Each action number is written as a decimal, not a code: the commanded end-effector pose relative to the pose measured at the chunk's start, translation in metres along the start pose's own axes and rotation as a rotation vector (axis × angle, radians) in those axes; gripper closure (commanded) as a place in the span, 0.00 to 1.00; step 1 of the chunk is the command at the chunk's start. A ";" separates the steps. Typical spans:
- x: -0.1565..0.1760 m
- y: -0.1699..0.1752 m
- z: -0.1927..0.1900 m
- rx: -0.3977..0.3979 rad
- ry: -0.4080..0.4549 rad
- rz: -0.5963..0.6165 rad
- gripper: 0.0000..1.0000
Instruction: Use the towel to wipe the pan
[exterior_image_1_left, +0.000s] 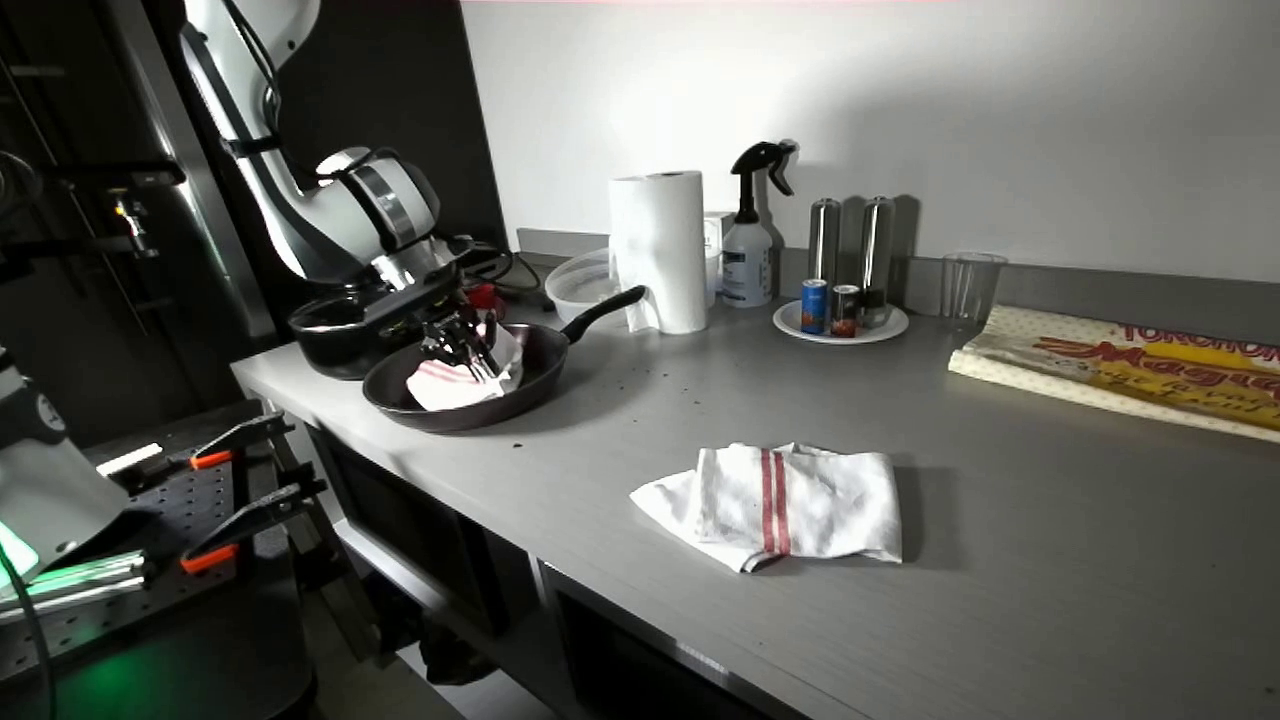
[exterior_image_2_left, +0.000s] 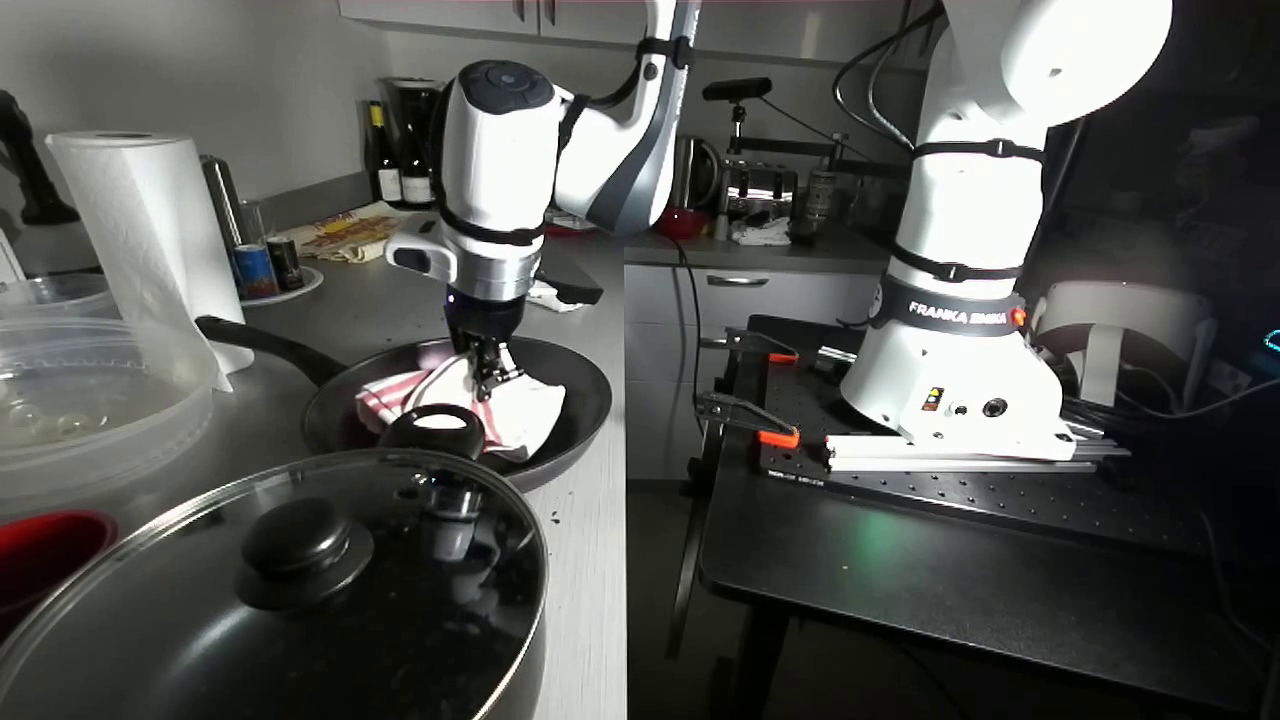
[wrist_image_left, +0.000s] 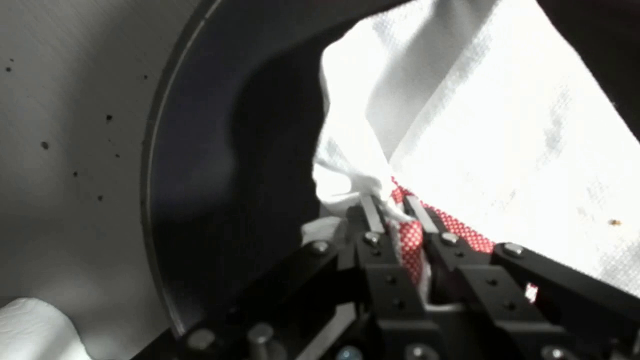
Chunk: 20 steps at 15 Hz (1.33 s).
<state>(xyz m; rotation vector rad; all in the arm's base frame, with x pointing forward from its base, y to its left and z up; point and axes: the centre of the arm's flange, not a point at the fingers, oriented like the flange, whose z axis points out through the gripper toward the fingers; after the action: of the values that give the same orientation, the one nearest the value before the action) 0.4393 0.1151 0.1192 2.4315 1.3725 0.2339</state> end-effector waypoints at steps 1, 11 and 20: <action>-0.017 0.010 -0.037 -0.012 0.065 0.071 0.96; -0.078 0.093 -0.099 -0.050 0.078 0.357 0.96; -0.148 0.168 -0.076 0.064 0.013 0.661 0.96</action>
<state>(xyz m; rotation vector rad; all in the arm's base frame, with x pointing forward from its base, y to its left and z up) 0.4604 -0.0526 0.2334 2.7892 0.5997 0.3898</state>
